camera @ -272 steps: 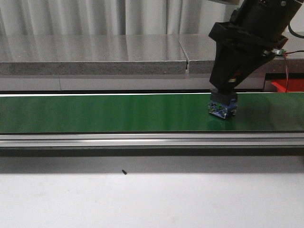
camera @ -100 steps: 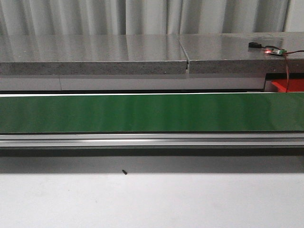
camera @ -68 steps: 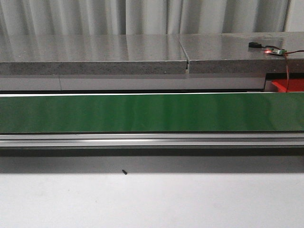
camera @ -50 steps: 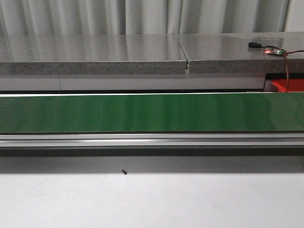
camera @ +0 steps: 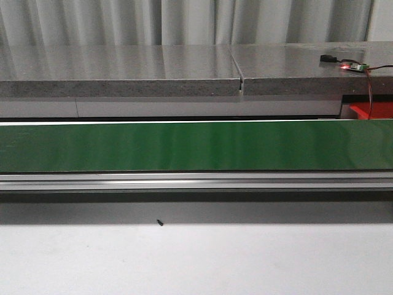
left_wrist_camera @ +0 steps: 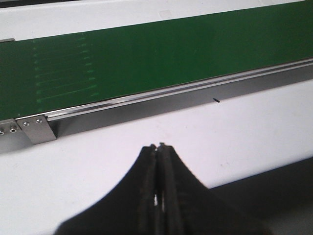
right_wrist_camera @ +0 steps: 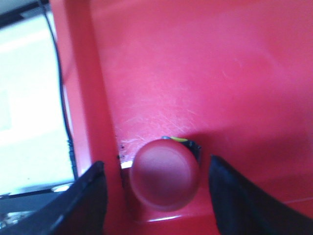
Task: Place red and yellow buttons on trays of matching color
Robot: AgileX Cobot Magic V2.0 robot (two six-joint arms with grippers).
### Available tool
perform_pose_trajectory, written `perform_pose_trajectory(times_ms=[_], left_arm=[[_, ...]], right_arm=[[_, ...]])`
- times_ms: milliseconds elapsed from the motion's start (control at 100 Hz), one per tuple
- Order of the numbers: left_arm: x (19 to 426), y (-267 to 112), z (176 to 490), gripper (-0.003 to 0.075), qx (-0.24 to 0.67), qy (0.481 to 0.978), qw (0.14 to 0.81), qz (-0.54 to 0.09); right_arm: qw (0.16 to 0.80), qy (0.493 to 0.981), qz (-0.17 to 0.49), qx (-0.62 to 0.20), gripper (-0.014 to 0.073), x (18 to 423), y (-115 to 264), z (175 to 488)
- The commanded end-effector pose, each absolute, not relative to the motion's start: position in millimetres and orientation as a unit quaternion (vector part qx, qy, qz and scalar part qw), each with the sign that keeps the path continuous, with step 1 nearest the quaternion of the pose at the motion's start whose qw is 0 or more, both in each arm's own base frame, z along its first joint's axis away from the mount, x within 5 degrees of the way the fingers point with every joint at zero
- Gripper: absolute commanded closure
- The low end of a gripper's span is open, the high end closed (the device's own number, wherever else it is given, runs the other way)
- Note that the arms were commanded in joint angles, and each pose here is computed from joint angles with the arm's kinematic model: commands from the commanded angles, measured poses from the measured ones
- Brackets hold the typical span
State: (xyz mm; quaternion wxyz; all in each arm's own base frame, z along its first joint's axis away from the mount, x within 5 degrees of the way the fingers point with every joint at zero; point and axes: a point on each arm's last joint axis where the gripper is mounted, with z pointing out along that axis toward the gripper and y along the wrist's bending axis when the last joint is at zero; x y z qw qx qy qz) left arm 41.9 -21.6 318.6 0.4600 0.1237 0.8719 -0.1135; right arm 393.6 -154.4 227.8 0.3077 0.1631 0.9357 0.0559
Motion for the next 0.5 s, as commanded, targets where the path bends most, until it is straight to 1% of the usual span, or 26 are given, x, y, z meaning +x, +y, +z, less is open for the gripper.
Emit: perform_pose_trajectory(times_ms=[0,20,30,120,240,310,330,380,490], left_arm=[[45,-23,330,0.0739,0.120,0.853,0.492,-0.126],[45,-23,330,0.0739,0.120,0.853,0.492,-0.126],[45,-23,330,0.0739,0.120,0.853,0.492,-0.126],[45,-23,330,0.0739,0.120,0.853,0.492,-0.126],[45,-23,330,0.0739,0.120,0.853,0.492,-0.126],[45,-23,330,0.0739,0.120,0.853,0.492,-0.126],[45,-23,330,0.0739,0.120,0.853,0.492,-0.126],[45,-23,330,0.0739,0.120,0.853,0.492,-0.126],[45,-23,330,0.0739,0.120,0.853,0.492,-0.126]], right_arm=[[0.372,0.915,0.040,0.149,0.0197,385,-150,275],[0.374,0.914,0.040,0.149,0.0211,384,-150,277],[0.376,0.914,0.039,0.149,0.0232,383,-149,279],[0.387,0.910,0.037,0.147,0.0340,374,-145,290],[0.405,0.902,0.036,0.143,0.0550,362,-135,305],[0.420,0.897,0.034,0.132,0.0652,356,-124,314],[0.424,0.896,0.033,0.127,0.0670,354,-120,317],[0.432,0.894,0.033,0.116,0.0655,350,-111,323],[0.446,0.890,0.035,0.089,0.0655,340,-89,332]])
